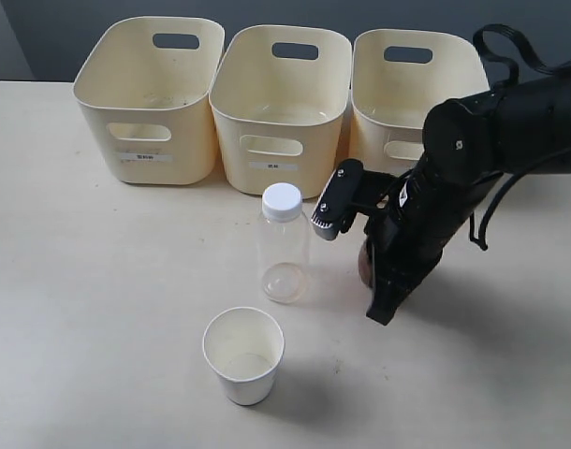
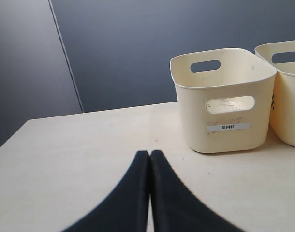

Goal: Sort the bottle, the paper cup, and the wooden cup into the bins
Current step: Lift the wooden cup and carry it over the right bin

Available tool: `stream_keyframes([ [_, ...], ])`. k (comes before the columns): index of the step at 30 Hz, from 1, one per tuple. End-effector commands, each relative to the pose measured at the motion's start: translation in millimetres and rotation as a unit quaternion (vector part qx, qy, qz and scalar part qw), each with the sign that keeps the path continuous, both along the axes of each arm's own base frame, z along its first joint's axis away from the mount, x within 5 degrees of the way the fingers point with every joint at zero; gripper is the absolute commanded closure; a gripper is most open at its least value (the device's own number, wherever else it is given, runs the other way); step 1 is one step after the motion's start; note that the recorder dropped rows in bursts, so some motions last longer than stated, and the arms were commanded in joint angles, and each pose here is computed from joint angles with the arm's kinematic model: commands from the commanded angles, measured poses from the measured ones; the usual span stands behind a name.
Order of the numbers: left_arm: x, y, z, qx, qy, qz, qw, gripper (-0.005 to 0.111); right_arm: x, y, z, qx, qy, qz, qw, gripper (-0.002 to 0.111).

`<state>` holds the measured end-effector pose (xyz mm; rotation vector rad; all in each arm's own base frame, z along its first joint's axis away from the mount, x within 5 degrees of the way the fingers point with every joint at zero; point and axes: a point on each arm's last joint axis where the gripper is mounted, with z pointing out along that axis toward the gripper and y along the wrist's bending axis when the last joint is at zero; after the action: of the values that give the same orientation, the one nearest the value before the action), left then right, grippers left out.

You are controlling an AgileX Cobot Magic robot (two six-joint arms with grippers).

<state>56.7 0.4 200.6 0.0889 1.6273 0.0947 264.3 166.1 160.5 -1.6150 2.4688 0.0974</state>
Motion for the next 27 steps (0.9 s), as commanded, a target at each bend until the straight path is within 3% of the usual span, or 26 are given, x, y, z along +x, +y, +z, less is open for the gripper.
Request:
stream_keyframes([
  [1,-0.3,0.0,0.3,-0.001,-0.005,0.000,1.000,0.107,2.1,0.1,4.8,0.001,-0.016,0.006,1.000,0.109],
  [6,-0.3,0.0,0.3,-0.001,-0.005,0.000,1.000,0.107,0.0,-2.6,27.9,0.015,-0.056,0.012,0.998,0.109],
  [11,-0.3,0.0,0.3,-0.001,-0.005,0.000,1.000,0.107,-9.4,-9.9,97.3,0.072,-0.158,0.007,0.985,0.109],
  [18,-0.3,0.0,0.3,-0.001,-0.005,0.000,1.000,0.107,-20.6,-19.7,187.0,0.154,-0.275,-0.045,0.948,0.109],
  [27,-0.3,0.0,0.3,-0.001,-0.005,0.000,1.000,0.107,12.7,-24.9,201.1,0.127,-0.310,-0.100,0.937,0.109],
])
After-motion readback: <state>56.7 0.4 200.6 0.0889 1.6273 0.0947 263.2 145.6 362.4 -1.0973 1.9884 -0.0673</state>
